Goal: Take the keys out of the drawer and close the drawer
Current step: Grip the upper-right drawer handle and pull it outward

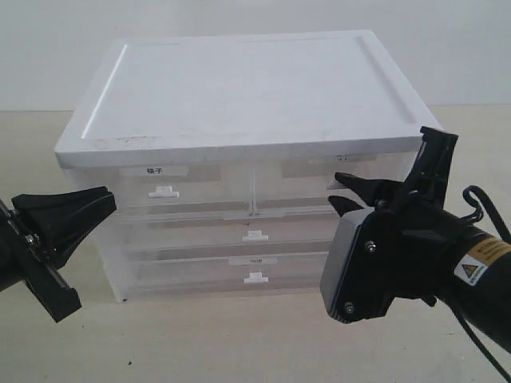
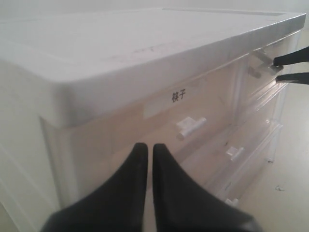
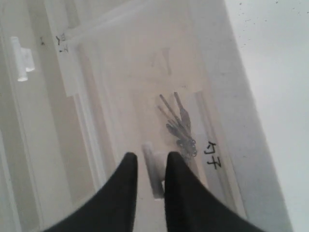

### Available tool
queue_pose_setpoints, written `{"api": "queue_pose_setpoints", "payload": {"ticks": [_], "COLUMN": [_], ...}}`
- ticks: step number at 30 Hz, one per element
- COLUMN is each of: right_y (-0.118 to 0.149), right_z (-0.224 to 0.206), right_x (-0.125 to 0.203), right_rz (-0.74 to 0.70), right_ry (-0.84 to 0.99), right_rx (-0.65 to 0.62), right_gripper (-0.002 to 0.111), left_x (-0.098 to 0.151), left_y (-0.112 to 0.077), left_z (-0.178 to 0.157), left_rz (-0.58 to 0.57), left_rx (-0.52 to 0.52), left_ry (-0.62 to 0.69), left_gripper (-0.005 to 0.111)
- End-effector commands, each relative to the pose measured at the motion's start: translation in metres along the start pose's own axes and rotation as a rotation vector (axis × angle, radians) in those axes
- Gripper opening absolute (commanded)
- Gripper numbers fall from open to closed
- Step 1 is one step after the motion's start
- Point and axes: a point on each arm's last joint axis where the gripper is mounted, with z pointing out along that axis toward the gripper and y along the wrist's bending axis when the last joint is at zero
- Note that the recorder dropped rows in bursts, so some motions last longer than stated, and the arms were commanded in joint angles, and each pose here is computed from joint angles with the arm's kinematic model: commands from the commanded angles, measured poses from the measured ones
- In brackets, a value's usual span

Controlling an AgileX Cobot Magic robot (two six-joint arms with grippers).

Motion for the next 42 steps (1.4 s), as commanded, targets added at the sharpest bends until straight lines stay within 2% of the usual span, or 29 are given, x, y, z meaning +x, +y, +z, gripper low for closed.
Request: {"api": "queue_pose_setpoints", "payload": {"ticks": [1, 6, 14, 20, 23, 25, 27, 32, 33, 37, 42], "right_y": [0.007, 0.001, 0.001, -0.002, -0.007, -0.017, -0.029, -0.046, -0.046, -0.036, -0.036], "right_z": [0.001, -0.024, -0.048, -0.059, -0.063, -0.065, -0.066, -0.058, -0.056, -0.05, -0.049], "right_x": [0.001, -0.017, -0.027, -0.03, -0.03, -0.031, -0.034, -0.049, -0.051, -0.054, -0.054], "right_rz": [-0.006, -0.001, 0.025, 0.046, 0.104, 0.2, 0.281, 0.293, 0.262, 0.091, 0.065], "right_ry": [0.019, -0.007, -0.1, -0.147, -0.16, -0.161, -0.171, -0.201, -0.202, -0.207, -0.2], "right_rx": [-0.084, -0.125, -0.277, -0.32, -0.3, -0.23, -0.16, -0.134, -0.143, -0.219, -0.212], "right_gripper": [0.0, 0.0, 0.0, 0.0, 0.0, 0.0, 0.005, 0.05, 0.053, 0.042, 0.04], "left_x": [-0.001, -0.001, -0.001, -0.001, -0.001, -0.001, -0.001, 0.0, 0.0, 0.0, 0.0], "left_y": [0.0, 0.0, 0.0, 0.0, 0.0, 0.0, -0.001, -0.002, -0.002, -0.002, -0.003], "left_z": [0.0, 0.0, 0.0, 0.0, 0.0, 0.0, 0.0, 0.0, 0.0, 0.0, 0.0], "left_rz": [0.001, 0.0, 0.0, 0.001, 0.001, 0.002, 0.001, 0.004, 0.004, 0.006, 0.006], "left_rx": [0.002, -0.001, 0.0, 0.002, 0.003, 0.005, 0.011, 0.02, 0.02, 0.027, 0.031], "left_ry": [-0.011, -0.012, -0.012, -0.011, -0.011, -0.011, -0.01, -0.008, -0.008, -0.007, -0.006], "left_gripper": [0.005, 0.005, 0.005, 0.005, 0.005, 0.005, 0.005, 0.005, 0.005, 0.005, 0.005]}}
